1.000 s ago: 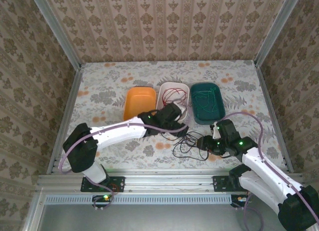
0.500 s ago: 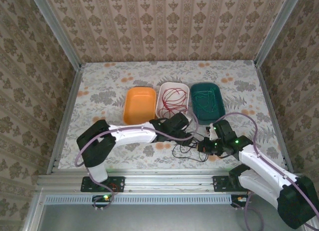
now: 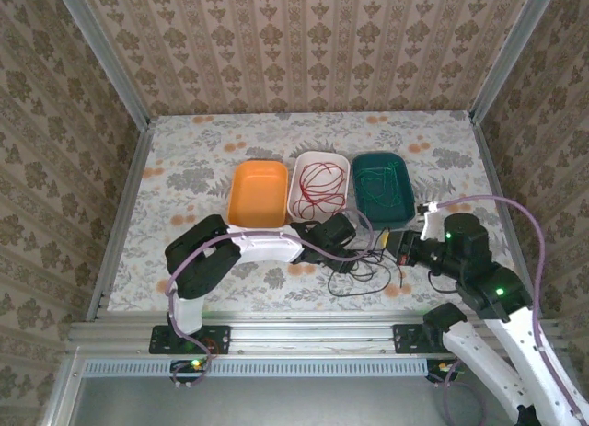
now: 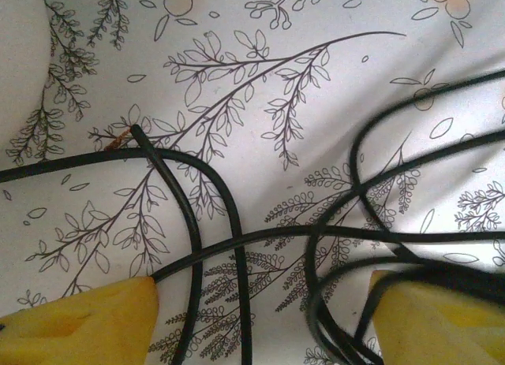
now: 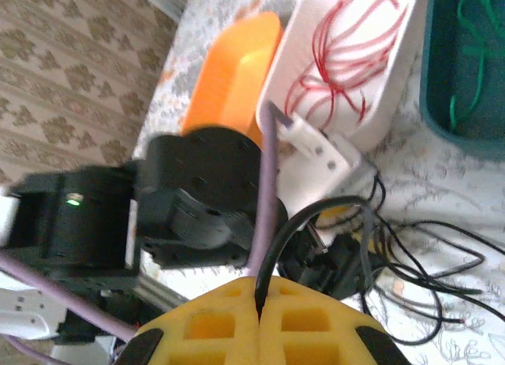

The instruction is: Untangle the cables

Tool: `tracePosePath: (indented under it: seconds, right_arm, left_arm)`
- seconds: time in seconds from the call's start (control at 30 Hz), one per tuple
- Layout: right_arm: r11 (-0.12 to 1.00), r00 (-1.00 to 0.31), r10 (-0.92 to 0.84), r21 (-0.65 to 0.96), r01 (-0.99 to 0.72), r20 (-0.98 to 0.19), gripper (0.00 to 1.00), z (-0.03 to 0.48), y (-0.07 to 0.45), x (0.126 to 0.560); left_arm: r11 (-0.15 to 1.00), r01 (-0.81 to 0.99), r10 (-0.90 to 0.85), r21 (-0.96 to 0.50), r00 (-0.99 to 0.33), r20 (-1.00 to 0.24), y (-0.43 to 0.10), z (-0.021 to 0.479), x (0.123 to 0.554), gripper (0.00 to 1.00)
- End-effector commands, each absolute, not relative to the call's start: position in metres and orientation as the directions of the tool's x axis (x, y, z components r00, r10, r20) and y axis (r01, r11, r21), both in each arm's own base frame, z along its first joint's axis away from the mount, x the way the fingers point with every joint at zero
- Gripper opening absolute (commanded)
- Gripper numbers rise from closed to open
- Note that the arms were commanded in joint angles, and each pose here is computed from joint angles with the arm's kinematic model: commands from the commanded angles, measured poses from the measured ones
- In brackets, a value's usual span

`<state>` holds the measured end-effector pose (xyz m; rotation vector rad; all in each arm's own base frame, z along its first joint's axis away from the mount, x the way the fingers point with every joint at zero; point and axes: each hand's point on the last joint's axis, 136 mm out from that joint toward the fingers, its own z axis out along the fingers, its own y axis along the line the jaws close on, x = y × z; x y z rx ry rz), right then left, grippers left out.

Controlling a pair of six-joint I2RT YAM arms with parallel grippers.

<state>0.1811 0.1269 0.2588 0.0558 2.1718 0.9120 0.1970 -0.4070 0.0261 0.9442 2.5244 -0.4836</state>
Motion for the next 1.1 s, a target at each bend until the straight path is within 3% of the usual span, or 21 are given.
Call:
tracePosePath:
  seconds: [0.0,0.23,0.5,0.67,0.87,1.07]
  right_arm:
    - [0.791,-0.579,0.356,0.567,-0.230,-0.733,0.00,0.302,0.104,0.185]
    - [0.858,-0.279,0.400,0.464,-0.221,-0.873,0.00,0.396,0.061,0.176]
    - [0.921,-0.013,0.374,0.373,-0.112,-0.927,0.00,0.460,0.012,0.154]
    - [0.925,-0.069,0.345,0.352,-0.144,-0.936,0.00,0.458,0.023,0.158]
    - [0.891,-0.186,0.351,0.388,-0.236,-0.918,0.00,0.438,0.051,0.169]
    - [0.844,-0.245,0.353,0.420,-0.332,-0.903,0.00,0.440,0.076,0.176]
  left_arm:
    - [0.730,0.666,0.582,-0.157,-0.725,-0.368,-0.387,-0.013,0.181,0.72]
    - [0.743,0.651,0.579,-0.153,-0.741,-0.340,-0.375,-0.025,0.176,0.72]
    - [0.757,0.633,0.565,-0.160,-0.758,-0.326,-0.366,-0.032,0.172,0.72]
    - [0.728,0.656,0.543,-0.200,-0.730,-0.416,-0.378,-0.001,0.177,0.74]
    - [0.640,0.725,0.449,-0.256,-0.623,-0.641,-0.402,0.094,0.188,0.79]
    - [0.474,0.835,0.324,-0.278,-0.460,-0.827,-0.418,0.187,0.175,0.83]
